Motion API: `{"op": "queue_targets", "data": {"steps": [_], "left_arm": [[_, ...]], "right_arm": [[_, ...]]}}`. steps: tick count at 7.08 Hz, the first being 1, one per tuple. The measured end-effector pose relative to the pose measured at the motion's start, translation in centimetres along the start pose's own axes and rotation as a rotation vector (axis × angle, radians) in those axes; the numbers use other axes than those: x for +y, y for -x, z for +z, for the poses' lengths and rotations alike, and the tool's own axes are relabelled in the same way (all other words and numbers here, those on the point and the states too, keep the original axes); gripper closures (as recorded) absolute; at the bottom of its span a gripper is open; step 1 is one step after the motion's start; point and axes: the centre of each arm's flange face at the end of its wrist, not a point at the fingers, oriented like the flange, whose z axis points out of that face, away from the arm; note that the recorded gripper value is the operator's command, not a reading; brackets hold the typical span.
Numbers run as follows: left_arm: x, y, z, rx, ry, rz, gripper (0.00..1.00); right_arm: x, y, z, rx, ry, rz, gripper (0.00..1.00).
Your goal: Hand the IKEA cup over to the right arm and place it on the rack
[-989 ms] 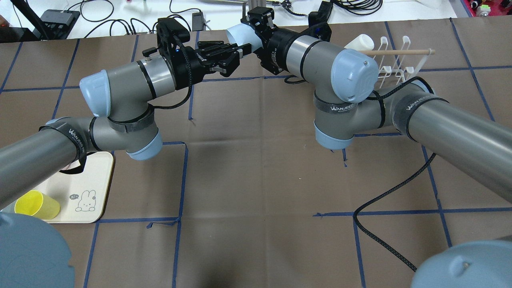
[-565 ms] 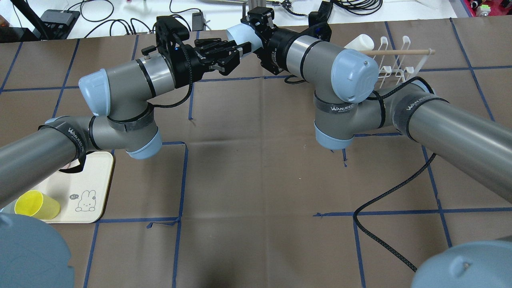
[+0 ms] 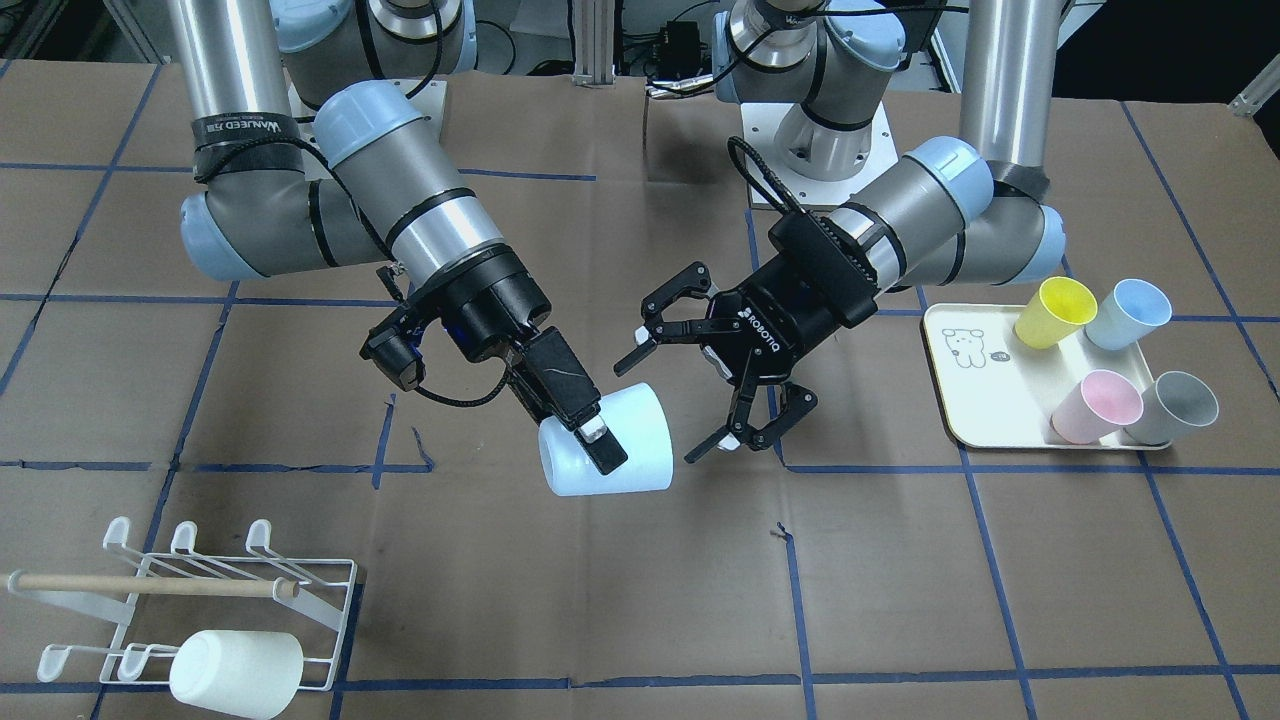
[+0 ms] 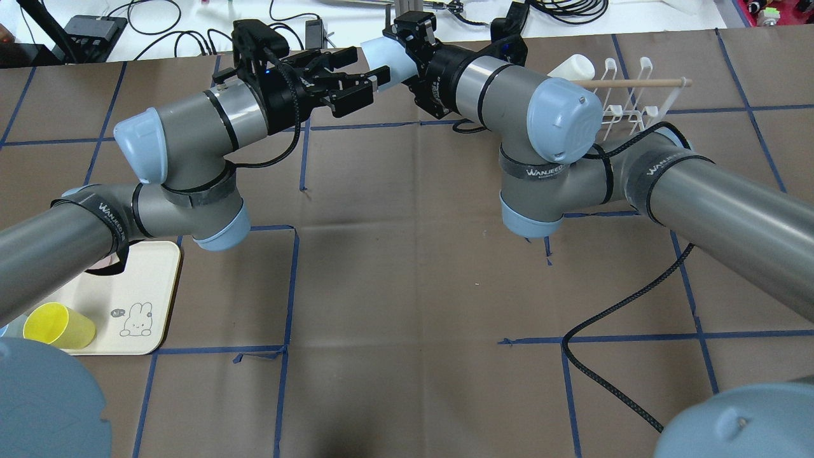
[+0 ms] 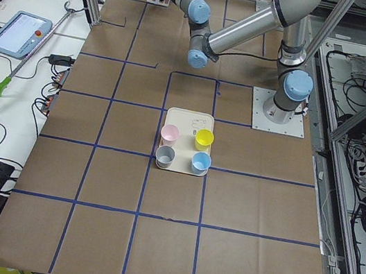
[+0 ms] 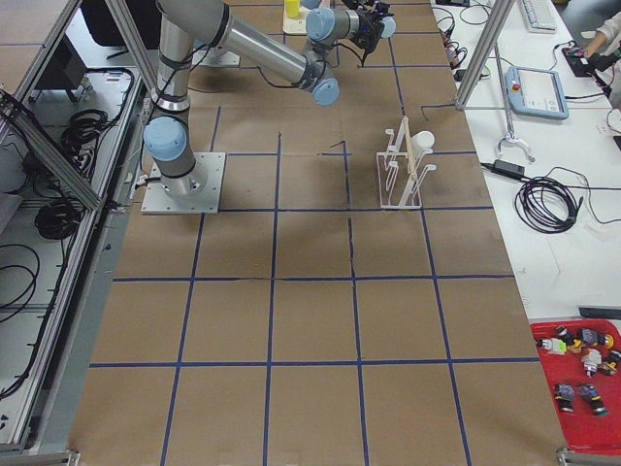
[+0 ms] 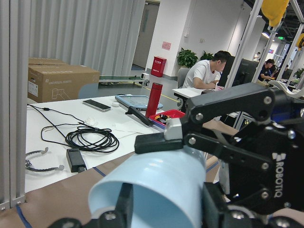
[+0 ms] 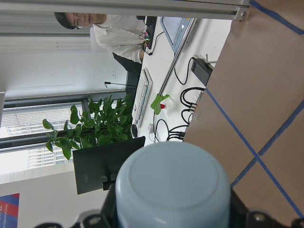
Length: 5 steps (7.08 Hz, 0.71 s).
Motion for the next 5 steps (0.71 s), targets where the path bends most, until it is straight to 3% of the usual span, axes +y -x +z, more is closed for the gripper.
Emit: {"op": "queue_targets", "data": {"steps": [2,4,5], "left_arm": [[0.0,0.9,-2.9,-0.006,-0.014,-0.025,0.02],[0.1,2.2,-8.2,-0.031,-0.043,-0.062,0.02],[0.3,3.0,-9.8,-0.054,-0.050,-0.079,0.02]], "right_arm": [[0.0,0.0,0.0,-0.001,0.000,-0.001,0.64],[-0.9,0.4,0.0,-0.007,-0.013,-0.011,0.67],[-2.3,0.5,-0.3,-0.011,-0.034,-0.051,0.71]]}}
